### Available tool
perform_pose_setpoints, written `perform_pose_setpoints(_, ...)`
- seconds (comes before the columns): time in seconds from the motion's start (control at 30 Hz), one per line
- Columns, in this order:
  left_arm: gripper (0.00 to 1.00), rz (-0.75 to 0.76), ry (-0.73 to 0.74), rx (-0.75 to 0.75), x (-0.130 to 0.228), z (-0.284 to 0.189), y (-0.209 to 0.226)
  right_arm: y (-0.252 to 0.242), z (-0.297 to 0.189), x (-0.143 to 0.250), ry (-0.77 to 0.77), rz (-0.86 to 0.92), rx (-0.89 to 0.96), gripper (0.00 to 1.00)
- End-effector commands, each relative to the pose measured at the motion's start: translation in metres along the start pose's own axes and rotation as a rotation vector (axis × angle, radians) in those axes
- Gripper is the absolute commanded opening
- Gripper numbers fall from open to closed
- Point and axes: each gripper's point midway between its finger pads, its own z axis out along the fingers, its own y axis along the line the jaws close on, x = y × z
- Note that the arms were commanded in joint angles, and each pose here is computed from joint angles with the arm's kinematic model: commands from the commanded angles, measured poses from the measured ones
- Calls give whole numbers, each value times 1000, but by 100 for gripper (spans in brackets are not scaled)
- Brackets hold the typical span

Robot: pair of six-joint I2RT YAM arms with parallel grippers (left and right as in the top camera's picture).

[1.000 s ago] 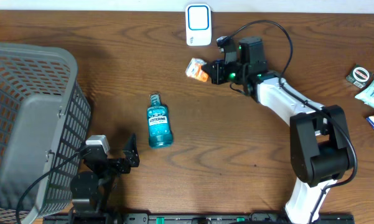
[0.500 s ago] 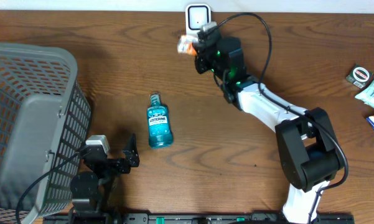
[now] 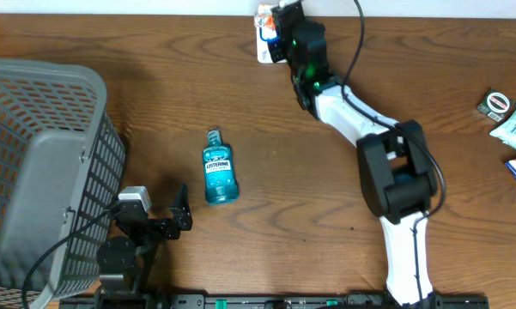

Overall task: Scan the item barcode
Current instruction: 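Lift the tissue pack and hold it under the scanner, then carry the tissue pack to the right table edge and release it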

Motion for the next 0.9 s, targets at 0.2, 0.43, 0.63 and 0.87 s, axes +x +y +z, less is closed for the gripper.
perform_pose_setpoints(0.2, 98, -1, 39, -3, 12, 2, 3, -36, 23, 10, 61, -19, 194, 1)
perform_pose_setpoints(0.43, 98, -1, 39, -3, 12, 2, 3, -118, -26, -8, 206, -47, 507, 1)
perform_pose_setpoints(0.63, 98, -1, 39, -3, 12, 2, 3, -214, -98, -2, 424, -86, 771, 1)
perform_pose_setpoints(0.87, 98, -1, 39, -3, 12, 2, 3, -317, -194, 64, 777, -33, 978, 1)
